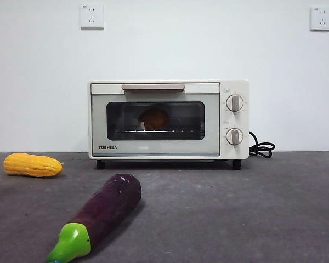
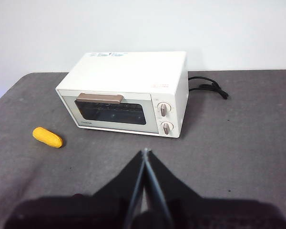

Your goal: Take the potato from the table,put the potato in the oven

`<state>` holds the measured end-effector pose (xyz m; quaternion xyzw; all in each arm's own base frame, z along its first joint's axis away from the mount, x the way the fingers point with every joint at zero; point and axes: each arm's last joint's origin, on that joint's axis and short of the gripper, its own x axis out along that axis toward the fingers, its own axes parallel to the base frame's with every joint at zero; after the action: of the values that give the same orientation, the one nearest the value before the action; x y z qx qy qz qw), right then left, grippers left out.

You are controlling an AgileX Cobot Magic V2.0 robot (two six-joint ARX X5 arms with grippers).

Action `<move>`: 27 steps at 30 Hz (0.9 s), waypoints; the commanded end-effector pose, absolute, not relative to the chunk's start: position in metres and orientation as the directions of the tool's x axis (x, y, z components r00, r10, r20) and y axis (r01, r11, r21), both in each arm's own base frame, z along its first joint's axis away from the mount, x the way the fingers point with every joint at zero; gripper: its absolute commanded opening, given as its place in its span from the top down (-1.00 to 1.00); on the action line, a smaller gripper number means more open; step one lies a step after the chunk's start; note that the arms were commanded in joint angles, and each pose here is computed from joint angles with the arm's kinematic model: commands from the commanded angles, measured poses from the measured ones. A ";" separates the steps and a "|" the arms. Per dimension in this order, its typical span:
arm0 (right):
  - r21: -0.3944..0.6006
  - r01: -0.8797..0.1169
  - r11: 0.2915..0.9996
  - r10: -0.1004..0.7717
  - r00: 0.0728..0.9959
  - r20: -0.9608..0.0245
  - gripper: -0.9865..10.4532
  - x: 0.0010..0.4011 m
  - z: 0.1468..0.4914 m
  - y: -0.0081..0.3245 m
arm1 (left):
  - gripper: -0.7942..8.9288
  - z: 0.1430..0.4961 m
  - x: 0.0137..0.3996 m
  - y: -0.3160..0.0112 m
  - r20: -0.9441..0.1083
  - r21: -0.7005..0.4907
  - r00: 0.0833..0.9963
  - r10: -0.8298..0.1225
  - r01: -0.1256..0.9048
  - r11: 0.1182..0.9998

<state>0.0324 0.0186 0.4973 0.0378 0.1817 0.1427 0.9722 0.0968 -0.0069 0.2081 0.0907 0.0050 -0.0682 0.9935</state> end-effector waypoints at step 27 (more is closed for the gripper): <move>0.104 -0.261 0.960 0.281 0.890 -0.359 0.83 0.032 0.495 0.018 | 0.85 0.149 0.096 -0.001 -0.170 0.030 0.985 -0.032 0.038 0.999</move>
<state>0.0324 0.0186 0.4973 0.0378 0.1817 0.1427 0.9722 0.0957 -0.0008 0.1520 0.0186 0.0823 -0.0165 0.9963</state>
